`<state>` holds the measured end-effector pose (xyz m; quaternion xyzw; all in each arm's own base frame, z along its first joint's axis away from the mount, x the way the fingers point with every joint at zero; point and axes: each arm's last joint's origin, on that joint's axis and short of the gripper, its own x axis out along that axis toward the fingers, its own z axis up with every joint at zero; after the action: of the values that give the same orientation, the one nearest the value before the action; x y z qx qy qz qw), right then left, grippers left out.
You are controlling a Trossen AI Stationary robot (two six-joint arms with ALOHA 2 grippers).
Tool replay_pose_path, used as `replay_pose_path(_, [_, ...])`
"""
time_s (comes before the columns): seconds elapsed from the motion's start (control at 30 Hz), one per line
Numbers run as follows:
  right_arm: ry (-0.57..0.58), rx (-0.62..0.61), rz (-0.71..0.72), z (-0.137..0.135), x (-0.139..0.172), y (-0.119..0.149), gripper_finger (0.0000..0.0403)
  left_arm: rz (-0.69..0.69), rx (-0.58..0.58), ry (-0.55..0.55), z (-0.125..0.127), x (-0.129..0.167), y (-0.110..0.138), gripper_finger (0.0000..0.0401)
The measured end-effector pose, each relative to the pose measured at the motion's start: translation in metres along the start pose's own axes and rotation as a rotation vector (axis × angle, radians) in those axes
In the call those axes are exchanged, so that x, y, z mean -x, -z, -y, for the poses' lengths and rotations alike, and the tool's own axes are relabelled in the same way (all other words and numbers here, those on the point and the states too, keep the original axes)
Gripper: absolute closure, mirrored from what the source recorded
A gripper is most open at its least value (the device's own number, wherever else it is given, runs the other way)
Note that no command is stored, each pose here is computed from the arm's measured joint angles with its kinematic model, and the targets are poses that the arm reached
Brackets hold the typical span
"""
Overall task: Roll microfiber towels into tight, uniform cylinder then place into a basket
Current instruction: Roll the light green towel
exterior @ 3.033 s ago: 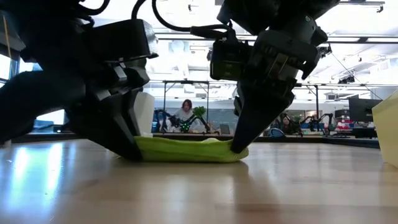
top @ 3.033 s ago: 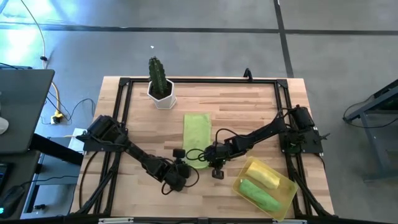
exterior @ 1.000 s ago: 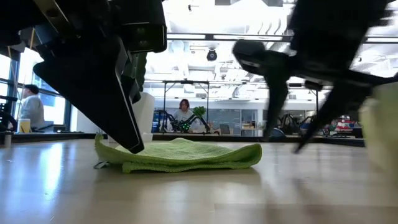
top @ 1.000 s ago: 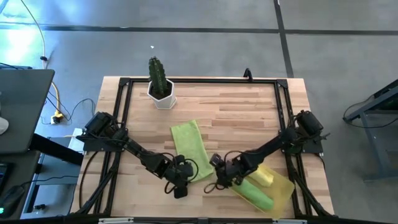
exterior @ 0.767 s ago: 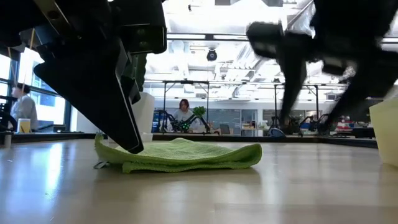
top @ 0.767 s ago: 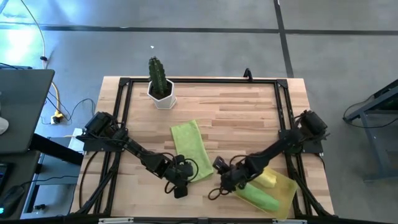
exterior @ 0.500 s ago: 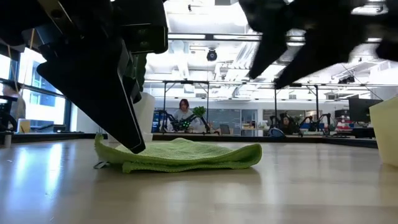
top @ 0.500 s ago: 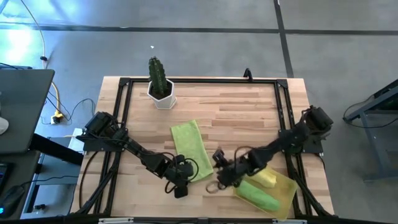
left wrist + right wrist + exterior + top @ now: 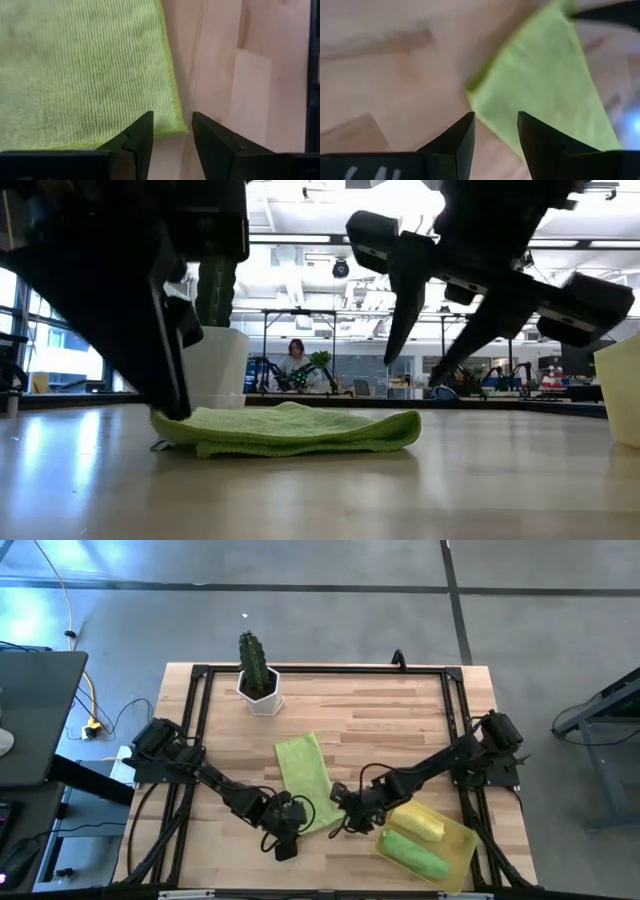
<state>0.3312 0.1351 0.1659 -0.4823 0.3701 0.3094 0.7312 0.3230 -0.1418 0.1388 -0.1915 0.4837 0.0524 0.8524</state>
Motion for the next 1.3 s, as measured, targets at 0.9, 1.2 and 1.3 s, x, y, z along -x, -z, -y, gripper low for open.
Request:
replay_pose_path(0.9, [-0.056, 0.054, 0.061, -0.003, -0.043, 0.008, 0.0347, 0.263, -0.088, 0.039, 0.018, 0.1, -0.011, 0.0275])
replay_pose_path(1.2, [-0.108, -0.286, 0.097, -0.002, -0.042, 0.009, 0.0398, 0.243, -0.093, 0.007, 0.015, 0.1, -0.009, 0.0275])
replay_pose_path(1.3, [-0.144, -0.388, 0.146, 0.002, -0.039, 0.01, 0.04, 0.221, -0.098, -0.014, 0.014, 0.098, -0.006, 0.0275])
